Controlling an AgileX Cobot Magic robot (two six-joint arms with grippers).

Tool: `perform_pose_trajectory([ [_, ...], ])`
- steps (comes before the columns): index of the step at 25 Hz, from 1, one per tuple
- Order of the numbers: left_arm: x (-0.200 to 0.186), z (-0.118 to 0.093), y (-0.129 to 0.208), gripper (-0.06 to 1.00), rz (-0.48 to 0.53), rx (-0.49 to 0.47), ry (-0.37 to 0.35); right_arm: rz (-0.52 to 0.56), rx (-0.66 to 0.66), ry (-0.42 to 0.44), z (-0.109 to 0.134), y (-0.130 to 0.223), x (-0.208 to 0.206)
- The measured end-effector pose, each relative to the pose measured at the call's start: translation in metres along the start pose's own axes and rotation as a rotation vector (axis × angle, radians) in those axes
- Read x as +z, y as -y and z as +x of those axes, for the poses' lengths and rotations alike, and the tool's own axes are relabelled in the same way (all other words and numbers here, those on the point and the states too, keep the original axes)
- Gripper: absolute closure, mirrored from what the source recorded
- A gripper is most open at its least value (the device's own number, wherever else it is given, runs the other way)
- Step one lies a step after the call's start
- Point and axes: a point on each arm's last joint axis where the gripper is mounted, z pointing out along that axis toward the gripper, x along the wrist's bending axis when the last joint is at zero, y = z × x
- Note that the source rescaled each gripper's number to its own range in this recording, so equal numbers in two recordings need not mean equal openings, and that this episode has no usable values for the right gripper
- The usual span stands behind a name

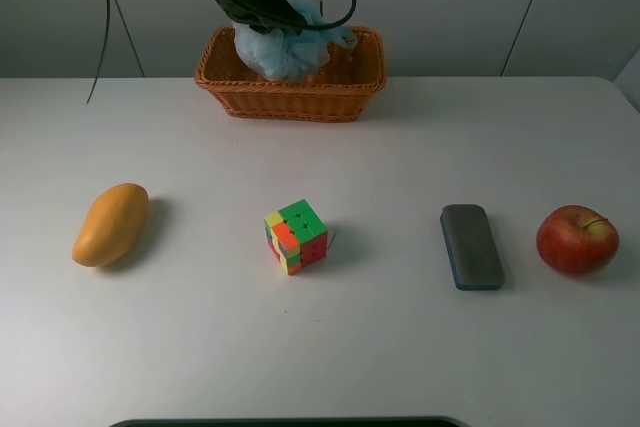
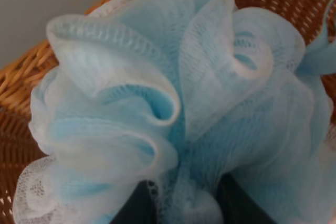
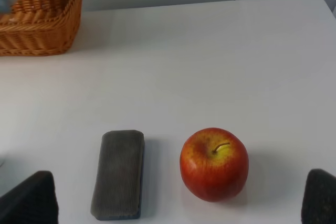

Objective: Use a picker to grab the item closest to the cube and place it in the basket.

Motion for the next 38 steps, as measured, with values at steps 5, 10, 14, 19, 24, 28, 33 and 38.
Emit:
perform_pose_trajectory([
  [5,0.0,0.001,-0.001,0.94,-0.018,-0.005,-0.001,0.0,0.0,0.0,0.0,0.0,0.0],
  [10,0.0,0.001,-0.002,0.62,-0.02,-0.003,-0.002,0.0,0.0,0.0,0.0,0.0,0.0],
  [14,0.0,0.001,-0.002,-0.02,-0.022,-0.012,0.004,0.0,0.0,0.0,0.0,0.0,0.0],
  [19,0.0,0.0,-0.002,-0.03,-0.023,-0.016,0.007,0.0,0.0,0.0,0.0,0.0,0.0],
  [24,-0.01,0.001,-0.005,-0.03,-0.009,-0.025,0.007,0.0,0.0,0.0,0.0,0.0,0.0],
  [28,-0.059,0.005,-0.02,-0.03,0.01,-0.067,-0.045,0.0,0.0,0.0,0.0,0.0,0.0],
  [33,-0.161,0.021,-0.031,-0.03,0.065,-0.108,-0.214,0.0,0.0,0.0,0.0,0.0,0.0],
  [38,-0.267,0.042,-0.027,-0.03,0.037,-0.12,-0.428,0.0,0.0,0.0,0.0,0.0,0.0],
])
